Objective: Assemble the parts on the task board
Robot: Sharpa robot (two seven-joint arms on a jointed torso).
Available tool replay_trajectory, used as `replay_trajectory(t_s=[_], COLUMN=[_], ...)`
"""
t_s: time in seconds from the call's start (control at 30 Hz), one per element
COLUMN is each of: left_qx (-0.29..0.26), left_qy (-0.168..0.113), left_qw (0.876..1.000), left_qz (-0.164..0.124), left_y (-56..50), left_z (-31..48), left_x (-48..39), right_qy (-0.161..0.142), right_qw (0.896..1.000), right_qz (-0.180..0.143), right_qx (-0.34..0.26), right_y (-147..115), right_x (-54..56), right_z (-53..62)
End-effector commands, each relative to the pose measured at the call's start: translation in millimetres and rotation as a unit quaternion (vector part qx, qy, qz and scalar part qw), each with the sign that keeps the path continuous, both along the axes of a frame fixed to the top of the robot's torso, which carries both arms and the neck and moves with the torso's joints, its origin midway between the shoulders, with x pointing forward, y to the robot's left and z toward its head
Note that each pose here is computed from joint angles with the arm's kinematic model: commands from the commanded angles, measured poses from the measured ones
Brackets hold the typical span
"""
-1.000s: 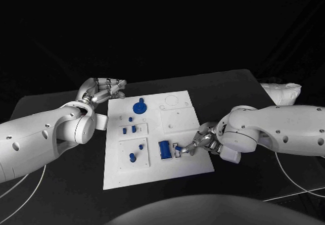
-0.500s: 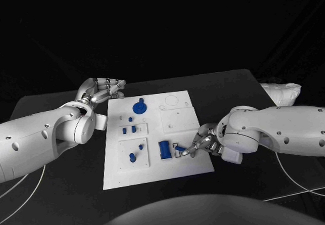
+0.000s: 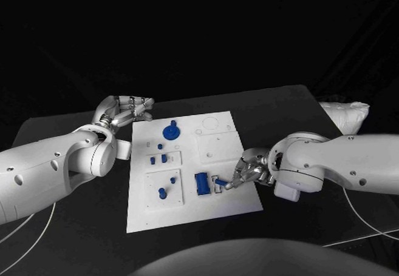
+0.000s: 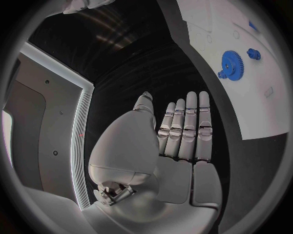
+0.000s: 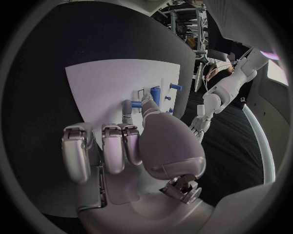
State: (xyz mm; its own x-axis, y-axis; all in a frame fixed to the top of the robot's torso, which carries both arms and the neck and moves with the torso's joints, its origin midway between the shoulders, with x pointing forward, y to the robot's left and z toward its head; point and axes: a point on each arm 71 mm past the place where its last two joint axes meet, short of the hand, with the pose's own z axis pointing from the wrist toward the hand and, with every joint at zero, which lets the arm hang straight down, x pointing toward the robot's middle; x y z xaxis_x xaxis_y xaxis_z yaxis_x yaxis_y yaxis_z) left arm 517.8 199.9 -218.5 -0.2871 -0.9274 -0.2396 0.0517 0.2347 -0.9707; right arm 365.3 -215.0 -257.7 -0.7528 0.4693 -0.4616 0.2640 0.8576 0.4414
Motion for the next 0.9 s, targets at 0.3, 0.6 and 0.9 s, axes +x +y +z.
replay_trajectory(t_s=[0.3,0.6,0.9], left_qx=[-0.003,-0.003,-0.003], left_qy=[-0.002,-0.002,-0.002], left_qw=[1.000,1.000,1.000], left_qz=[-0.010,-0.011,-0.011], left_y=[-2.7,-3.3,-2.6], left_z=[-0.2,-0.5,-0.5], left_x=[-0.8,-1.2,-1.2], right_qy=[-0.176,-0.184,-0.170], right_qw=[0.980,0.973,0.971], right_qz=[0.085,0.124,0.145], right_qx=[-0.038,-0.069,-0.089], right_y=[11,19,22], right_x=[10.5,9.6,6.8], right_z=[17.7,13.0,8.6])
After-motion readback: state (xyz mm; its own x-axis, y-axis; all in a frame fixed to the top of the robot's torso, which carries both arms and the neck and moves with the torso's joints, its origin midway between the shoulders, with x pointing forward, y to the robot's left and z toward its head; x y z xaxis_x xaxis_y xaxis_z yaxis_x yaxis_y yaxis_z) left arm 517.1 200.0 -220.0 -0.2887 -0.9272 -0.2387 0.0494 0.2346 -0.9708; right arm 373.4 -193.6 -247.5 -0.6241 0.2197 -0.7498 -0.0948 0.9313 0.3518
